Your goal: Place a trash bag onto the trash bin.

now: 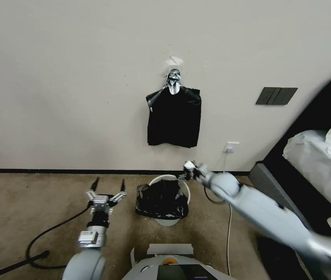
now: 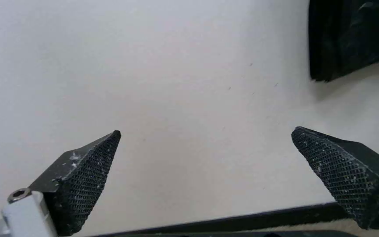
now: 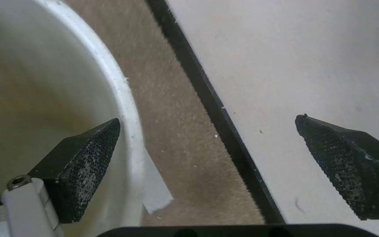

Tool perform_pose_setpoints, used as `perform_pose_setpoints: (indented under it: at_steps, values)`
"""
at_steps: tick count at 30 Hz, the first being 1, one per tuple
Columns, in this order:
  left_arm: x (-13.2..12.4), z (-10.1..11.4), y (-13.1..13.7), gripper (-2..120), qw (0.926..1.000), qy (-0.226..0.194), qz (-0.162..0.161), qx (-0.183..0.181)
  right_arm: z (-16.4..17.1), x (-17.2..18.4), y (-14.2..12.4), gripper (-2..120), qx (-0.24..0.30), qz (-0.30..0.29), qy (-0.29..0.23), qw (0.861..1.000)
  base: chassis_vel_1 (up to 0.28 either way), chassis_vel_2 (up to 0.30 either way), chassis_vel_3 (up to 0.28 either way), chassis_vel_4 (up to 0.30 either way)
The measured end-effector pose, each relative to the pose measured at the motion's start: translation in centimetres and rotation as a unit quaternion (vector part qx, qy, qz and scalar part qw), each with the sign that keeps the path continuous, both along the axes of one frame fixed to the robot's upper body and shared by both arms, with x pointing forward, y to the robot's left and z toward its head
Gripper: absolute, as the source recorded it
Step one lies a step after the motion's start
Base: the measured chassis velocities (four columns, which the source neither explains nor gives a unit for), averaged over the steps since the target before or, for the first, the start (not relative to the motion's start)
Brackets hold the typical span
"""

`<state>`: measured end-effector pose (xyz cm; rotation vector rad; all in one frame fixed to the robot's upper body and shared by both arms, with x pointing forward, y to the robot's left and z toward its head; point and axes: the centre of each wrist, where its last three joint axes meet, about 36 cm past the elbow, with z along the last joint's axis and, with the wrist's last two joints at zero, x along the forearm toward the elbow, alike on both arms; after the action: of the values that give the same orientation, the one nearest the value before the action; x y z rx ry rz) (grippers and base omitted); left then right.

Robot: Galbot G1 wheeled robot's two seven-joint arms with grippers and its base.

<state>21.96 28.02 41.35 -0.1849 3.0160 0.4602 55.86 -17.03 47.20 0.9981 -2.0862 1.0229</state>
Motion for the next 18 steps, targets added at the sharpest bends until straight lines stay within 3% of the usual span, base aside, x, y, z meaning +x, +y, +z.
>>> perform_pose_setpoints:
  at_steps: [7, 18]
  values:
    - [-0.5, -1.7, -1.1, 100, 0.9996, 0.023, 0.003, -0.013, -1.5, 1.9, 1.2, 100, -0.036, 0.02, 0.042, 0.998, 0.0, 0.0, 0.0, 0.0]
    - [-0.9, -2.8, -1.7, 100, 0.9992, 0.038, -0.003, -0.013, -2.4, 1.1, 2.9, 94, -0.03, 0.027, 0.078, 0.996, 0.0, 0.0, 0.0, 0.0]
